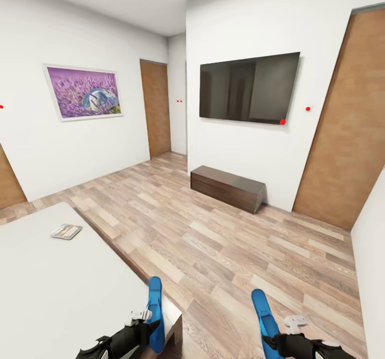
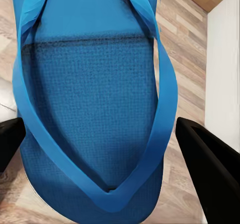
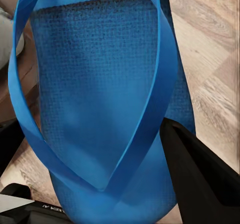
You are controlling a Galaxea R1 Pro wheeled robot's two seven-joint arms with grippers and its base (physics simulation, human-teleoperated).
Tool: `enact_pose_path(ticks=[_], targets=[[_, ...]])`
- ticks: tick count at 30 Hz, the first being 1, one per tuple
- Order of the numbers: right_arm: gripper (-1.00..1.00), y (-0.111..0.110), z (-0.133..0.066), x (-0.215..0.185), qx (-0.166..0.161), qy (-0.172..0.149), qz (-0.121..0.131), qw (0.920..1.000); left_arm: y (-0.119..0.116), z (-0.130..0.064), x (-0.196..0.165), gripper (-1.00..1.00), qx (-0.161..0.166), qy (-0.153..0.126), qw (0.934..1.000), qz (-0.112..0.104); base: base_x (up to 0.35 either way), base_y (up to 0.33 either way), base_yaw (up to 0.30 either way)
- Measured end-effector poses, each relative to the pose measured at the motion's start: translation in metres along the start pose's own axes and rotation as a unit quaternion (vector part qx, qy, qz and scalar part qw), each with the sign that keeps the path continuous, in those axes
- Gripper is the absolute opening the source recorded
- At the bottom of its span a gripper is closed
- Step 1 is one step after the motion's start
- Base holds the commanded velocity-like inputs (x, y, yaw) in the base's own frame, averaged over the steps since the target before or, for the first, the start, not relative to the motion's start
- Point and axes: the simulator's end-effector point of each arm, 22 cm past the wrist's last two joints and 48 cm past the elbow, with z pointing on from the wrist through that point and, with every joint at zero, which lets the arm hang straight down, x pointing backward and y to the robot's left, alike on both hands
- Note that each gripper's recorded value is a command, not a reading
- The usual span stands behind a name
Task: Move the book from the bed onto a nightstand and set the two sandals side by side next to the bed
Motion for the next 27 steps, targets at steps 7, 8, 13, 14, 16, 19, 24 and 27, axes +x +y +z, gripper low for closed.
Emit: enact_pose_path(ticks=[7, 8, 13, 14, 16, 19, 24, 27], targets=[[-1.00, 0.0001, -0.0004, 0.0002, 0.000, 0.000, 0.000, 1.0000, -0.0002, -0.0004, 0.0002, -1.00, 0.000, 0.000, 1.0000, 0.000, 0.258, 0.000, -0.300], [-1.00, 0.0001, -0.0004, 0.0000, 0.000, 0.000, 0.000, 1.0000, -0.0002, -0.0004, 0.0002, -1.00, 0.000, 0.000, 1.0000, 0.000, 0.310, 0.000, -0.300], [-1.00, 0.0000, -0.0001, 0.0005, 0.000, 0.000, 0.000, 1.0000, 0.0001, -0.0001, 0.0002, -1.00, 0.000, 0.000, 1.0000, -0.001, 0.175, 0.000, -0.300], [-1.00, 0.0000, -0.0001, 0.0004, 0.000, 0.000, 0.000, 1.0000, 0.0001, -0.0001, 0.0001, -1.00, 0.000, 0.000, 1.0000, -0.001, 0.048, 0.000, -0.300], [-1.00, 0.0000, 0.0000, 0.0002, 0.000, 0.000, 0.000, 1.0000, 0.0002, -0.0001, 0.0001, -1.00, 0.000, 0.000, 1.0000, -0.001, 0.025, 0.000, -0.295], [-1.00, 0.0001, 0.0000, -0.0004, 0.000, -0.001, 0.001, 1.0000, 0.0002, -0.0001, -0.0001, -1.00, 0.000, 0.000, 1.0000, -0.001, 0.009, 0.000, -0.231], [-1.00, 0.0002, 0.0000, -0.0005, 0.000, -0.001, 0.001, 1.0000, 0.0003, -0.0001, -0.0001, -1.00, 0.000, 0.000, 1.0000, -0.001, 0.002, 0.000, -0.156], [-1.00, 0.0002, 0.0000, -0.0004, 0.000, -0.001, 0.001, 1.0000, 0.0002, -0.0001, -0.0001, -1.00, 0.000, 0.000, 1.0000, -0.001, 0.000, 0.000, -0.200]])
